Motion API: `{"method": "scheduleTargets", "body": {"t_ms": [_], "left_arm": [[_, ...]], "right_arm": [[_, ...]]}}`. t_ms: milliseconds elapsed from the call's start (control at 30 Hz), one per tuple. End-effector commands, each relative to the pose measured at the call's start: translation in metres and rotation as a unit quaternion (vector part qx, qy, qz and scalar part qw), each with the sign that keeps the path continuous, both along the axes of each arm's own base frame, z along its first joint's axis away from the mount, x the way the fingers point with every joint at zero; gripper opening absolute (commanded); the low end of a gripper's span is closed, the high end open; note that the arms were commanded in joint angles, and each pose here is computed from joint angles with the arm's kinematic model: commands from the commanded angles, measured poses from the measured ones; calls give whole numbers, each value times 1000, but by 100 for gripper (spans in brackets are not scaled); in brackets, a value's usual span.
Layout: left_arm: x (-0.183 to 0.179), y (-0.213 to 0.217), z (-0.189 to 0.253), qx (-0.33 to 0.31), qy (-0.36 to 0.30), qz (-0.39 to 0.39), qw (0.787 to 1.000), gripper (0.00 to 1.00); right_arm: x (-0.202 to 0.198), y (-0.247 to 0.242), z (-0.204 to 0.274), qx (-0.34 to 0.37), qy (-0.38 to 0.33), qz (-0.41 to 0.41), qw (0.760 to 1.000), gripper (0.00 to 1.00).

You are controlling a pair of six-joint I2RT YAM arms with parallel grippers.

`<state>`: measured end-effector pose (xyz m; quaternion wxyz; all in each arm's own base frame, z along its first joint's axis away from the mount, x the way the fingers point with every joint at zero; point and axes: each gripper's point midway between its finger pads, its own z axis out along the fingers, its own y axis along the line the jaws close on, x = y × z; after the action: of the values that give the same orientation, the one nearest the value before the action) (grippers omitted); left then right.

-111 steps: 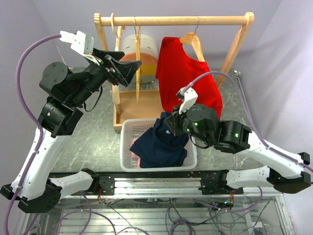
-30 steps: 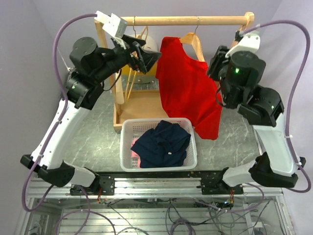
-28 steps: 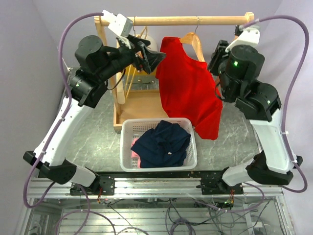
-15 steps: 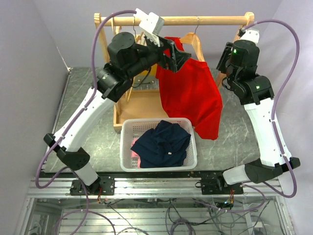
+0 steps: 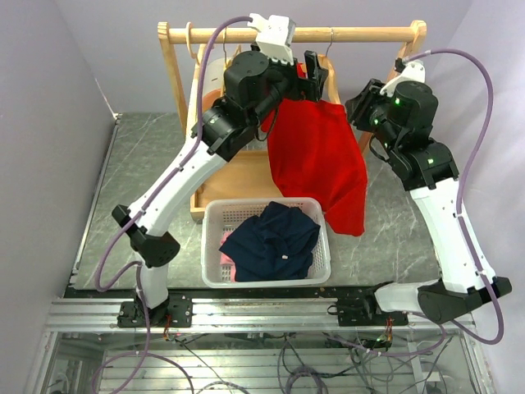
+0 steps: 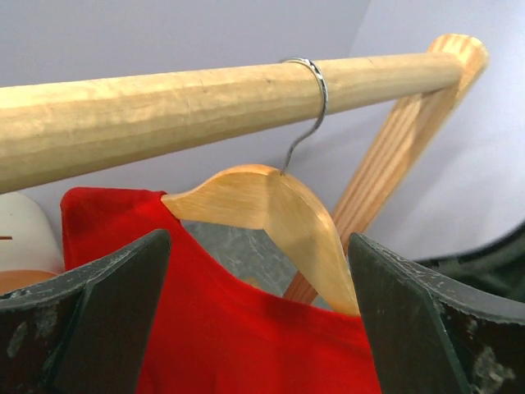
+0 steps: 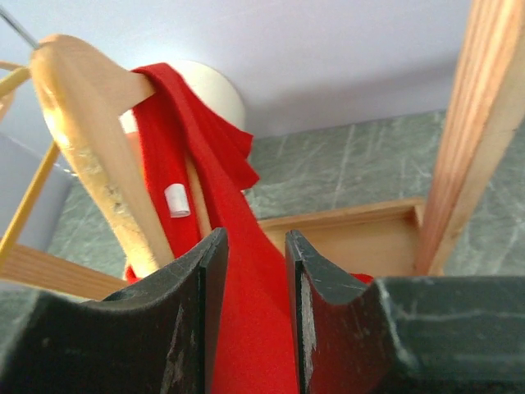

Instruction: Remove the t-shirt from the hanger

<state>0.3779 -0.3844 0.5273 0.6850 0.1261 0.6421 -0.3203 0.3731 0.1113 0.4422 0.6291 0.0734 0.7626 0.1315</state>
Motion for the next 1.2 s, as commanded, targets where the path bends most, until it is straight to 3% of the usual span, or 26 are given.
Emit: {"method": "scheduleTargets", "body": {"t_ms": [0,233,567,800,933,1100,1167], "left_arm": [[9,5,14,-23,-3,33,999,99],[4,-5,16,-44,-15,7,999,99],[10,-24,8,-25,-25,7,999,99],[23,-35,-16,-3,-16,15,1000,88],[28,-39,-24,6,-18,19,1000,72],[27,-41,-24,2,-25,14,1000,34],[27,-41,-23,-1,-29,14,999,26]], "right_arm": [[-7,23,15,41,-28,55,997,34],[-9,46,8,46,-23,93,994,34],[-7,75,-6,31,-8,120,992,34],[-7,74,-11,25,-3,118,993,34],[-10,72,-14,22,-1,117,993,34],[-13,70,-15,22,0,114,993,35],[-14,67,-17,21,1,112,994,35]]}}
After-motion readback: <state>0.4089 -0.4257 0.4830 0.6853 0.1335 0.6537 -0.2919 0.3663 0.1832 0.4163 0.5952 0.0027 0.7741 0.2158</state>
